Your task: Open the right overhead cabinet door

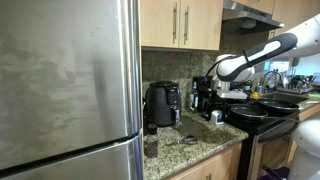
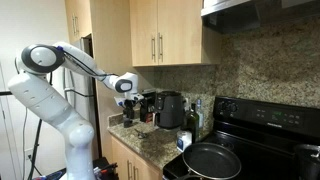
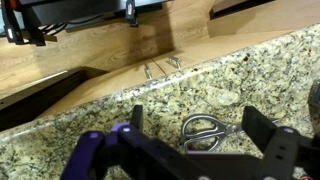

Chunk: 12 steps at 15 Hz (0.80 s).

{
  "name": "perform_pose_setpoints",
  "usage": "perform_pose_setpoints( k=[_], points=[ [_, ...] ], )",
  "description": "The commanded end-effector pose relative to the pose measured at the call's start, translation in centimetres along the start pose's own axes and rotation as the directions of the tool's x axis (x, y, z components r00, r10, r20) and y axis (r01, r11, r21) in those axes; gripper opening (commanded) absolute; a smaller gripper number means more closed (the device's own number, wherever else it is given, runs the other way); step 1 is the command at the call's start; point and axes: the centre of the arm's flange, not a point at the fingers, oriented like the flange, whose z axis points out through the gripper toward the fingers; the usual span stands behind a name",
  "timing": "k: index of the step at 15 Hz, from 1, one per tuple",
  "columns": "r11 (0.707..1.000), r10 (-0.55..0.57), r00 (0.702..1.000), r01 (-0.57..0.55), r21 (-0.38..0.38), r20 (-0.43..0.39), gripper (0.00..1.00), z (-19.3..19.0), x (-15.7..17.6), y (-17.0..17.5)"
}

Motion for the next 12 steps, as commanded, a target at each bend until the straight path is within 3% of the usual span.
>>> perform_pose_setpoints(
  k=[1,2,5,9,11,12],
  points=[
    [1.0,0.0,1.0,0.0,0.0,0.0,1.0,0.0,0.0,0.0],
    [1.0,-0.015,1.0,0.015,0.001,-0.025,1.0,0.1,0.1,0.0],
    [0.995,-0.104,0.971,0.103,-0.016,-0.215,1.0,-0.1,2.1,-0.2],
    [0.978,-0.209,0.884,0.191,-0.085,-0.419,1.0,-1.3,3.9,-0.8],
    [0.991,-0.102,0.848,0.135,0.024,-0.52,1.0,-1.2,4.2,-1.3],
    [0.988,-0.145,0.875,0.156,-0.016,-0.462,1.0,-2.9,3.6,-1.3]
  ],
)
